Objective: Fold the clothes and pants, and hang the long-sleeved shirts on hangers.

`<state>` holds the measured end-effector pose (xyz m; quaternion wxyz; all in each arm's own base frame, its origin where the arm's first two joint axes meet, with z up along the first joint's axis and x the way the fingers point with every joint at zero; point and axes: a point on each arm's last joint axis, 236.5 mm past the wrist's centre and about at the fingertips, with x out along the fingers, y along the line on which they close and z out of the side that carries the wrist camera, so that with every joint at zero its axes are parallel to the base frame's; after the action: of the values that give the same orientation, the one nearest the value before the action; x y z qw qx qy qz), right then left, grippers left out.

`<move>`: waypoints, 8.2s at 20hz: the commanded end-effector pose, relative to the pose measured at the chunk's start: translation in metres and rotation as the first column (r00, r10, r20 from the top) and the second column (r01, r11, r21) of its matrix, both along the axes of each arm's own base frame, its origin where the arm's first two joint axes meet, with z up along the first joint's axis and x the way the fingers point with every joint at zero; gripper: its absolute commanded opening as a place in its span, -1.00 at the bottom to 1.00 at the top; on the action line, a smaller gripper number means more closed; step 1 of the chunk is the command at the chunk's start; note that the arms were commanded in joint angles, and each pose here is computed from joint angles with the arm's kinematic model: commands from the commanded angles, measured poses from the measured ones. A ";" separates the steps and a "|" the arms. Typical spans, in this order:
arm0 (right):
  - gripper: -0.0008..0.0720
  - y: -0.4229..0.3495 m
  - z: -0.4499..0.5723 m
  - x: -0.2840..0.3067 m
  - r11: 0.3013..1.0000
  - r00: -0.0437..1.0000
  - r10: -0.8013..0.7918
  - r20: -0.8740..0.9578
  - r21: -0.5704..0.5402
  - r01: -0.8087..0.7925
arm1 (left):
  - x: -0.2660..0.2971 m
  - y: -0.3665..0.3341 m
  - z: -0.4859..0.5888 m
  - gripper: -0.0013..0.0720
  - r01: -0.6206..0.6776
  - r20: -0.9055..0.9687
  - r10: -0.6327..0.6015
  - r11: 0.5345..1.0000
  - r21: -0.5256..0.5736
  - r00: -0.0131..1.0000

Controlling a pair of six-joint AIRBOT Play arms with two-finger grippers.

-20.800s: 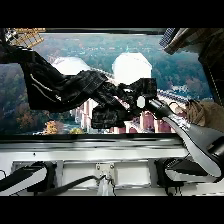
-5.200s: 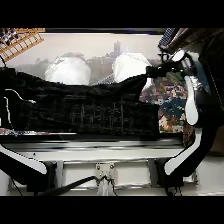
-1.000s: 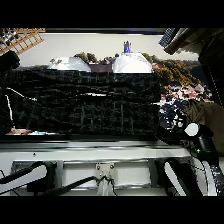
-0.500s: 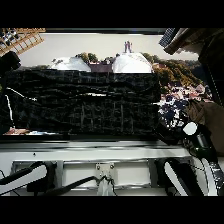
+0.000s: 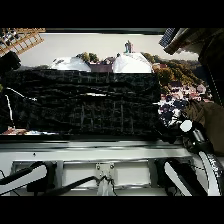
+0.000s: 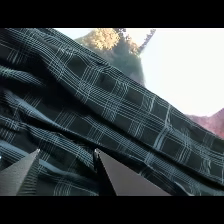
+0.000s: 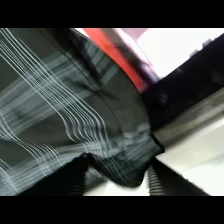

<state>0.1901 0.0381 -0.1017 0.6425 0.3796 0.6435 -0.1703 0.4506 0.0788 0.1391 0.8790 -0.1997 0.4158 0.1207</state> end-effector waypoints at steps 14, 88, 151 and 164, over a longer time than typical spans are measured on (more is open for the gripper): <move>-0.93 -0.009 0.006 0.044 0.972 0.947 0.227 0.225 -0.108 -0.207 | -0.179 0.180 -0.144 0.20 -0.428 -0.411 0.463 0.886 0.181 0.785; -0.85 -0.096 0.060 0.444 0.866 0.745 0.449 0.492 -0.444 -0.229 | 0.166 0.222 -0.107 -0.94 -0.293 0.445 0.165 0.927 0.236 0.880; 0.19 -0.041 -0.001 0.304 0.995 0.871 -0.077 0.486 -0.019 0.098 | 0.079 0.140 -0.184 -0.94 -0.176 0.067 0.191 0.966 -0.191 0.979; -0.94 -0.028 0.002 0.180 0.935 0.923 0.345 0.168 -0.147 -0.323 | -0.087 0.191 -0.232 -0.94 -0.087 -0.459 0.109 0.994 0.068 0.882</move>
<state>0.4182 0.0207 -0.1017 0.7547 0.3084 0.5762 -0.0574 0.4301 0.2551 -0.0809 0.8033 -0.2239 0.5179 0.1908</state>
